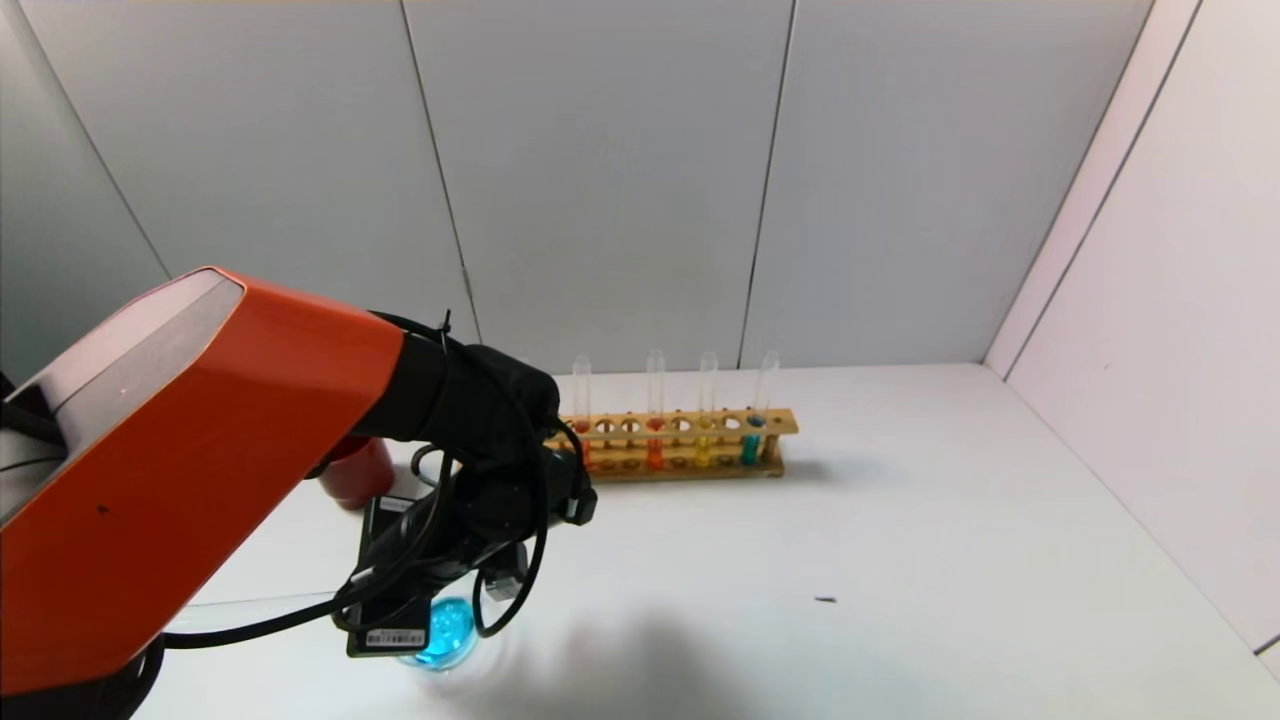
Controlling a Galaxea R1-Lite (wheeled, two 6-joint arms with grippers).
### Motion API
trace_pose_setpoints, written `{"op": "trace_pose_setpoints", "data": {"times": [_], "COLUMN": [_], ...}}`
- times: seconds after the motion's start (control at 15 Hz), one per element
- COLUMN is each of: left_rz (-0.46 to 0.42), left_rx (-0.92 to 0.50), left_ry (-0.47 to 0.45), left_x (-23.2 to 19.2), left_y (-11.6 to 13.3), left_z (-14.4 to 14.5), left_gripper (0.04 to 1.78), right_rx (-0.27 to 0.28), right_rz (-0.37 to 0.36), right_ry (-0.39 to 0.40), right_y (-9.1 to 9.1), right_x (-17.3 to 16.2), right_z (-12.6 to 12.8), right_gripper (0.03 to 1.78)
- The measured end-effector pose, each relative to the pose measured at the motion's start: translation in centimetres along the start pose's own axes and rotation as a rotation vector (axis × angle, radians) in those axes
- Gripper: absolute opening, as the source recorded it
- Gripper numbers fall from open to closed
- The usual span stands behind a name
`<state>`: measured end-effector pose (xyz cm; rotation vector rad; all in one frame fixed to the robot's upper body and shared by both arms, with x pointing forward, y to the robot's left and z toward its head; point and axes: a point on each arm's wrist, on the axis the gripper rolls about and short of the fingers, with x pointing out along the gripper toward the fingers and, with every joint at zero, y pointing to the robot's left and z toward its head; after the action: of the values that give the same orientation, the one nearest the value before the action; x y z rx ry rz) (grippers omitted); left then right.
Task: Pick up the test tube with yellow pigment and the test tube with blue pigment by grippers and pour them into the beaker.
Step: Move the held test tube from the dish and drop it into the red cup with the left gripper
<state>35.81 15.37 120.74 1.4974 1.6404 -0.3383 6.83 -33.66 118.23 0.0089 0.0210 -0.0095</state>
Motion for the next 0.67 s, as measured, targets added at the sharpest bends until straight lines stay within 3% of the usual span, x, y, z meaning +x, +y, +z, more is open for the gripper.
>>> {"op": "trace_pose_setpoints", "data": {"times": [0.2,0.67], "left_rz": [-0.016,-0.012], "left_rx": [0.041,0.057], "left_ry": [0.053,0.079], "left_x": [-0.33,-0.41], "left_y": [0.06,0.2], "left_z": [-0.44,-0.28], "left_gripper": [0.31,0.31], "right_rx": [0.0,0.0], "right_rz": [0.0,0.0], "right_ry": [0.0,0.0], "right_y": [0.0,0.0], "right_x": [0.0,0.0], "right_z": [0.0,0.0], "right_gripper": [1.7,1.7]}}
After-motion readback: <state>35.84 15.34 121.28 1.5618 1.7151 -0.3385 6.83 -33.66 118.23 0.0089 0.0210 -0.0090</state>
